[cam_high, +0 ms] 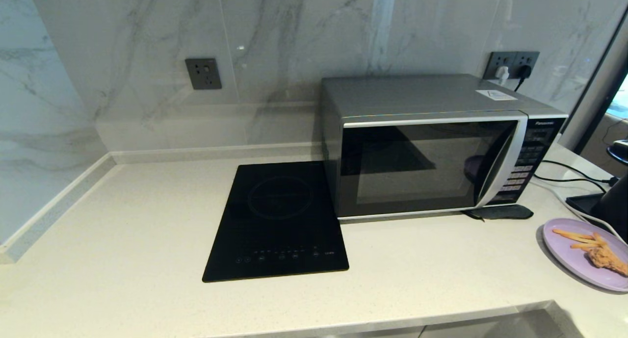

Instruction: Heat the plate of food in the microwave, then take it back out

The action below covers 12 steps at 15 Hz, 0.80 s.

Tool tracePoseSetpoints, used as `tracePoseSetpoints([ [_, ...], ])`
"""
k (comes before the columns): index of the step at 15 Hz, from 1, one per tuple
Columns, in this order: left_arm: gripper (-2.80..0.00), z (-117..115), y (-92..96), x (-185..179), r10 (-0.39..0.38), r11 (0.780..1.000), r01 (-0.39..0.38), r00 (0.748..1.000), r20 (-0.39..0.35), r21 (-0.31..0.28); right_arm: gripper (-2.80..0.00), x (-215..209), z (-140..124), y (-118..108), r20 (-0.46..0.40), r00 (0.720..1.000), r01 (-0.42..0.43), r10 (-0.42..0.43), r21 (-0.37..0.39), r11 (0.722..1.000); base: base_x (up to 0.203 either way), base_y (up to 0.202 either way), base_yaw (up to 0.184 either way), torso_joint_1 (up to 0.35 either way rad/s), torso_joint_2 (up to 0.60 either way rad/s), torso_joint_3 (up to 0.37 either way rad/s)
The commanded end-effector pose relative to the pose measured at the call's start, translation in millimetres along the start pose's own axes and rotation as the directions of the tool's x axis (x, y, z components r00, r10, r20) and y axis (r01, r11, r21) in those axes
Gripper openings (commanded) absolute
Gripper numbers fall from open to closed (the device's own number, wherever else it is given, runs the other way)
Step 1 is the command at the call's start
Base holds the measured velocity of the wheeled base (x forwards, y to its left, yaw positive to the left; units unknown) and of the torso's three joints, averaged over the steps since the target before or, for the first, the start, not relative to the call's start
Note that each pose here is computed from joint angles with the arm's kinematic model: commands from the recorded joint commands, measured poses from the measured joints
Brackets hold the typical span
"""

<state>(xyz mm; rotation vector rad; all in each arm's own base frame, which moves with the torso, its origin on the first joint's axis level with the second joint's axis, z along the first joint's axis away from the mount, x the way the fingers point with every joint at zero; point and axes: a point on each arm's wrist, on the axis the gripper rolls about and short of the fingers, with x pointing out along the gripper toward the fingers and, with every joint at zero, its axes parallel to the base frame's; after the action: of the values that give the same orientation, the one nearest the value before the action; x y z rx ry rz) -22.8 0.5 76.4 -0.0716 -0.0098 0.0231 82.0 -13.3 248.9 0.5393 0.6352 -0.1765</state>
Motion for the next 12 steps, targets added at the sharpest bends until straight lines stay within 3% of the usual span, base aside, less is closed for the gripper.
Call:
tracePoseSetpoints([
  [1, -2.80, 0, 0.0, 0, 0.001, 1.000, -0.001, 1.000, -0.001, -0.001, -2.80, -41, -27, -3, 0.125, 0.988, -0.080, 0.088, -0.066, 0.995, 0.000, 0.000, 0.000, 0.000, 0.00, 0.000],
  [4, -2.80, 0, 0.0, 0, 0.001, 1.000, -0.001, 1.000, -0.001, 0.001, -2.80, -74, -58, -14, 0.232, 0.958, -0.132, 0.170, -0.172, 0.976, 0.000, 0.000, 0.000, 0.000, 0.00, 0.000],
  [9, -2.80, 0, 0.0, 0, 0.001, 1.000, -0.001, 1.000, -0.001, -0.001, -2.80, -104, -116, -47, 0.255, 0.924, -0.197, 0.286, -0.326, 0.925, 0.000, 0.000, 0.000, 0.000, 0.00, 0.000],
  [12, -2.80, 0, 0.0, 0, 0.001, 1.000, -0.001, 1.000, -0.001, -0.001, -2.80, -99, -131, -59, 0.263, 0.930, -0.152, 0.255, -0.357, 0.922, 0.000, 0.000, 0.000, 0.000, 0.00, 0.000],
])
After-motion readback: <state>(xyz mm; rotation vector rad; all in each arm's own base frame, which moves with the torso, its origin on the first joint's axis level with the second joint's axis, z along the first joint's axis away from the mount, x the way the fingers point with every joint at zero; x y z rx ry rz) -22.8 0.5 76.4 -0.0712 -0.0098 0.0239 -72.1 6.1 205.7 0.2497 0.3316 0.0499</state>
